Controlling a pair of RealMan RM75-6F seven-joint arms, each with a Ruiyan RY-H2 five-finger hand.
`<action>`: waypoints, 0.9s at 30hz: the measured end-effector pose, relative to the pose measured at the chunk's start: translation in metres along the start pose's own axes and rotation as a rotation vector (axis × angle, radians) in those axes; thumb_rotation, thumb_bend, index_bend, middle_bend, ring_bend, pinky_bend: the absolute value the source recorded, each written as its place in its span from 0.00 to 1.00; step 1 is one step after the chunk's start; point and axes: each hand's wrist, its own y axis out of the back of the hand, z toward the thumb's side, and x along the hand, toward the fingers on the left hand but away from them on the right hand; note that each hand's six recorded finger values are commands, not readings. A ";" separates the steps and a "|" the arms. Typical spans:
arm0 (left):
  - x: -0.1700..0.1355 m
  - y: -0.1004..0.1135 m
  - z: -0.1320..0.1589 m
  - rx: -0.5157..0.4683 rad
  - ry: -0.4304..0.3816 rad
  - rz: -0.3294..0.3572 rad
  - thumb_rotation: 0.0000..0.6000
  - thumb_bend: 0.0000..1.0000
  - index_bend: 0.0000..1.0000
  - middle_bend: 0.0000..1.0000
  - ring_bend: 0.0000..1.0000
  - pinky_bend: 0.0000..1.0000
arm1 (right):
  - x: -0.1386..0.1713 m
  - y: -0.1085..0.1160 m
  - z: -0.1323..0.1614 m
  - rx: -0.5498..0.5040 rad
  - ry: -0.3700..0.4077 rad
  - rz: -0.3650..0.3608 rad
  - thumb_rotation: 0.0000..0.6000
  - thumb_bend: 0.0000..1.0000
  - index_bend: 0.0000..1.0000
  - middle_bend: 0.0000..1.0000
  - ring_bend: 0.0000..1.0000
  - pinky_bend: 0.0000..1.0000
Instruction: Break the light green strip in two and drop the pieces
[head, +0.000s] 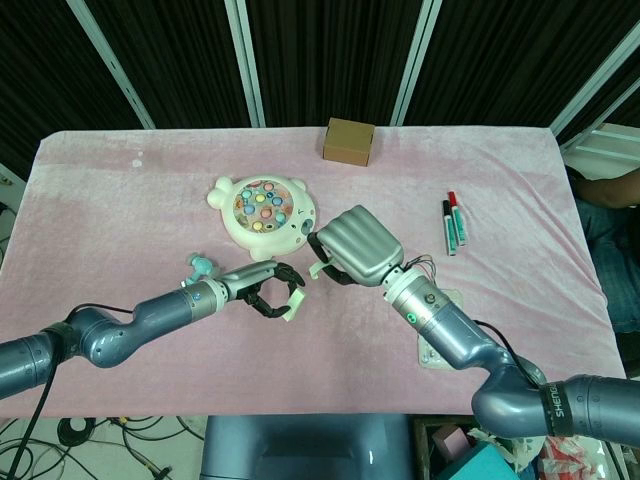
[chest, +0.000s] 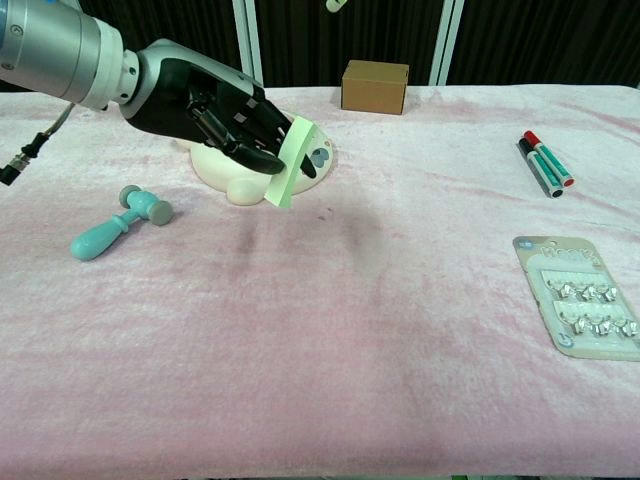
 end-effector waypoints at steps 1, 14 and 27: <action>-0.001 0.001 -0.002 0.007 0.005 0.002 1.00 0.53 0.60 0.19 0.00 0.00 | 0.001 0.001 -0.003 0.002 -0.007 -0.001 1.00 0.49 0.78 0.78 0.85 0.65; -0.007 0.003 -0.052 0.313 0.126 0.035 1.00 0.53 0.58 0.18 0.00 0.00 | 0.016 -0.057 -0.033 -0.064 -0.075 0.119 1.00 0.49 0.78 0.78 0.85 0.65; 0.002 0.009 -0.083 0.529 0.282 0.144 1.00 0.53 0.57 0.16 0.00 0.00 | 0.021 -0.164 -0.036 -0.123 -0.112 0.276 1.00 0.49 0.78 0.78 0.85 0.65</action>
